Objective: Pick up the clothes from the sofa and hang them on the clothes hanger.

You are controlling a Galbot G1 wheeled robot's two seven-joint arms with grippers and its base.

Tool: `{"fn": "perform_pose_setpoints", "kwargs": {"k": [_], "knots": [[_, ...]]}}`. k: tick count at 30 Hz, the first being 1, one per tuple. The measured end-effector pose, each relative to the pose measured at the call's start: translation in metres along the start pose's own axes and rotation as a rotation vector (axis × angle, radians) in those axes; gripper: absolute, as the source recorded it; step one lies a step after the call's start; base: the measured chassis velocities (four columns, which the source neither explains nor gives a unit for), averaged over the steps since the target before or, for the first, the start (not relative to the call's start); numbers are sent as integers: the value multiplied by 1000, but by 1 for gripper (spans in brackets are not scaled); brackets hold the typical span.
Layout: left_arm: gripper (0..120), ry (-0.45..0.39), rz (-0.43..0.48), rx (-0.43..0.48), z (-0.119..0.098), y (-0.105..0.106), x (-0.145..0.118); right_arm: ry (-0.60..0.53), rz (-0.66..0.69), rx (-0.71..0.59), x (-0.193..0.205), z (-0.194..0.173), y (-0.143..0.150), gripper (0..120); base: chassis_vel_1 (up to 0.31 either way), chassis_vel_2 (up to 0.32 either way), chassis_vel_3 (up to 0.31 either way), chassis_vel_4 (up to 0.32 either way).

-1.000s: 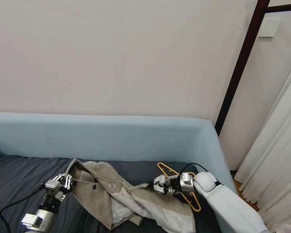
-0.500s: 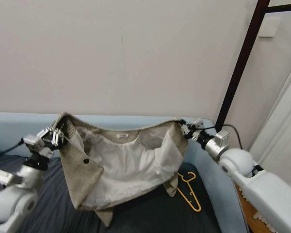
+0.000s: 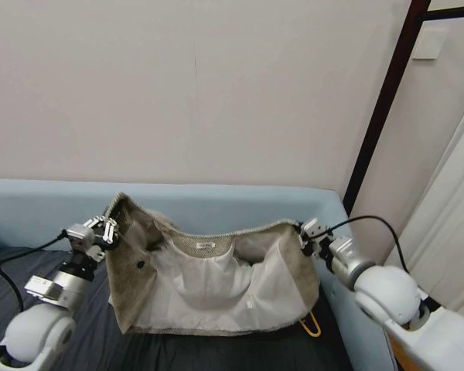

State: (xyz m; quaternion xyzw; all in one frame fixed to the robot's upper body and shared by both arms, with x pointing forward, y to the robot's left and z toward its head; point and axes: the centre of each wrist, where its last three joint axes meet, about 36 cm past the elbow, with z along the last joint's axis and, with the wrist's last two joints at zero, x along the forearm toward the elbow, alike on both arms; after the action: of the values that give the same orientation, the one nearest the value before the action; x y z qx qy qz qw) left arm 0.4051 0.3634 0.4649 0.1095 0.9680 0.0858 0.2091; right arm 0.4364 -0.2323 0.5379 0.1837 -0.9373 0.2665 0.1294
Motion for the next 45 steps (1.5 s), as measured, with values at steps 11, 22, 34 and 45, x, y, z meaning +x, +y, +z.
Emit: {"fn": "perform_pose_setpoints", "kwargs": {"k": [11,22,34,45], "knots": [[0,1,-75,-43,-20,9,-2,-58,42,-230,27,-45,-12,0,0,0,0,0],[0,118,-102,-72,9,-11,22,118,39,-397,-1,6,37,0,0,0,0,0],[0,165,-106,-7,49,-50,25,-109,73,-504,-136,120,82,0,0,0,0,0],[0,189,-139,-190,42,-7,28,194,68,-445,-112,135,81,26,0,0,0,0]]}}
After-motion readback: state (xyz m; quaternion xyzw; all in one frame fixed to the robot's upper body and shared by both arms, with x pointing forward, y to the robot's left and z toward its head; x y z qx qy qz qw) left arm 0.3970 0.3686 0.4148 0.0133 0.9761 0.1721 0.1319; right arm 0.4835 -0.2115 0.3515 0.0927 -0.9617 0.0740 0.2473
